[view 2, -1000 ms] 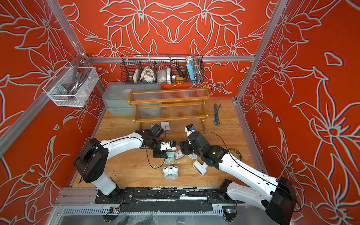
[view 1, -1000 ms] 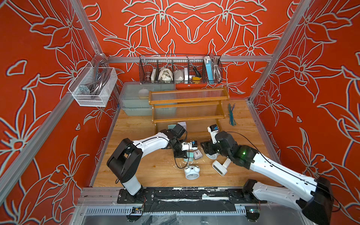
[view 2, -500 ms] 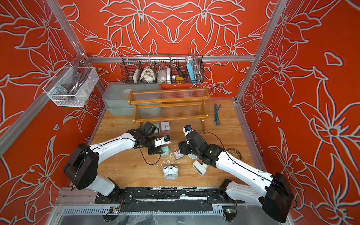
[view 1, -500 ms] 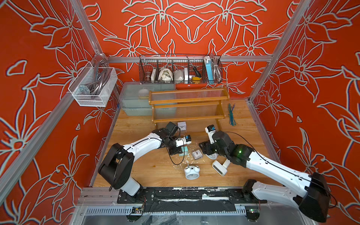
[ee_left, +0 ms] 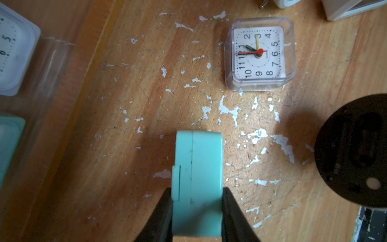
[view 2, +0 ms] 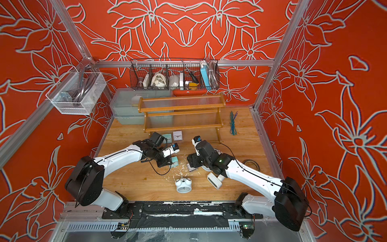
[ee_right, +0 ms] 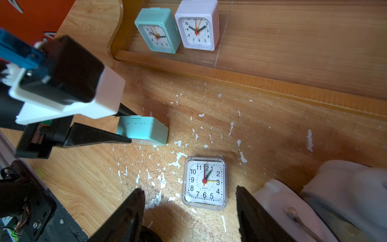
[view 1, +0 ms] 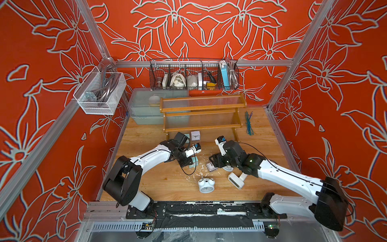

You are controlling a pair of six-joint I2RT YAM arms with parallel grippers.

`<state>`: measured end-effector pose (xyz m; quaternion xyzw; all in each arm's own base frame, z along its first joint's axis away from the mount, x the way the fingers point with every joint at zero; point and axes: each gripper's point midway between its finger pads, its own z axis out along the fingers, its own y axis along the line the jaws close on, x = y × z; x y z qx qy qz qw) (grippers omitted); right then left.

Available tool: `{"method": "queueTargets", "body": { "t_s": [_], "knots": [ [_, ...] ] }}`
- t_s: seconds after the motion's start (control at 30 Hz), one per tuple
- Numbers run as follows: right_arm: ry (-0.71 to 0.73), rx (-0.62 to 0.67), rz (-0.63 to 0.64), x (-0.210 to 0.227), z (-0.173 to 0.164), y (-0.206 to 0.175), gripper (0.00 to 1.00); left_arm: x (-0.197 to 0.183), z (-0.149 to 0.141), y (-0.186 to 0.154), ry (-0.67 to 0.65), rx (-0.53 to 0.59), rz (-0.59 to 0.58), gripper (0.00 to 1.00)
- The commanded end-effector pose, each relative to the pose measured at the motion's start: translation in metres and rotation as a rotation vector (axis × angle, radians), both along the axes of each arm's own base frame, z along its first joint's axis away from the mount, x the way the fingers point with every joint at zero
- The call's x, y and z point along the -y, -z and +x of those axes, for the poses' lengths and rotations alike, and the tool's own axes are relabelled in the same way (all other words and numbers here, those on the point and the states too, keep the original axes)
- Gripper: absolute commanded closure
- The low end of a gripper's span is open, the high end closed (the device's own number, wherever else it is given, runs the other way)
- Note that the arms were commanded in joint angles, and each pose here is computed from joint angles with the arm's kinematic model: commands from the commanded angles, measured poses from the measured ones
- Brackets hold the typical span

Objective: Place the alarm clocks on the shelf by style
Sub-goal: Adjust the alarm at the center of the board, then pick up the alarm from the center of the board.

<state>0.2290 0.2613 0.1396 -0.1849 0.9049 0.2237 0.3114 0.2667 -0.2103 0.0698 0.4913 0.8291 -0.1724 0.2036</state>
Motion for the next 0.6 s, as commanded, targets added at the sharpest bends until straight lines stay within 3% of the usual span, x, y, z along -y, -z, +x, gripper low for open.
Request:
{"method": "queueTargets", "body": {
  "t_s": [0.0, 0.23, 0.57],
  "knots": [
    [-0.027, 0.007, 0.036, -0.017, -0.001, -0.013, 0.27, -0.002, 0.002, -0.006, -0.031, 0.009, -0.016, 0.61],
    [-0.053, 0.018, -0.029, -0.033, -0.007, -0.008, 0.24, -0.004, 0.000, -0.013, -0.033, 0.019, -0.028, 0.51],
    [-0.081, -0.002, -0.055, -0.060, -0.011, -0.001, 0.21, -0.031, 0.013, -0.056, -0.140, 0.049, -0.151, 0.47]
  ]
}}
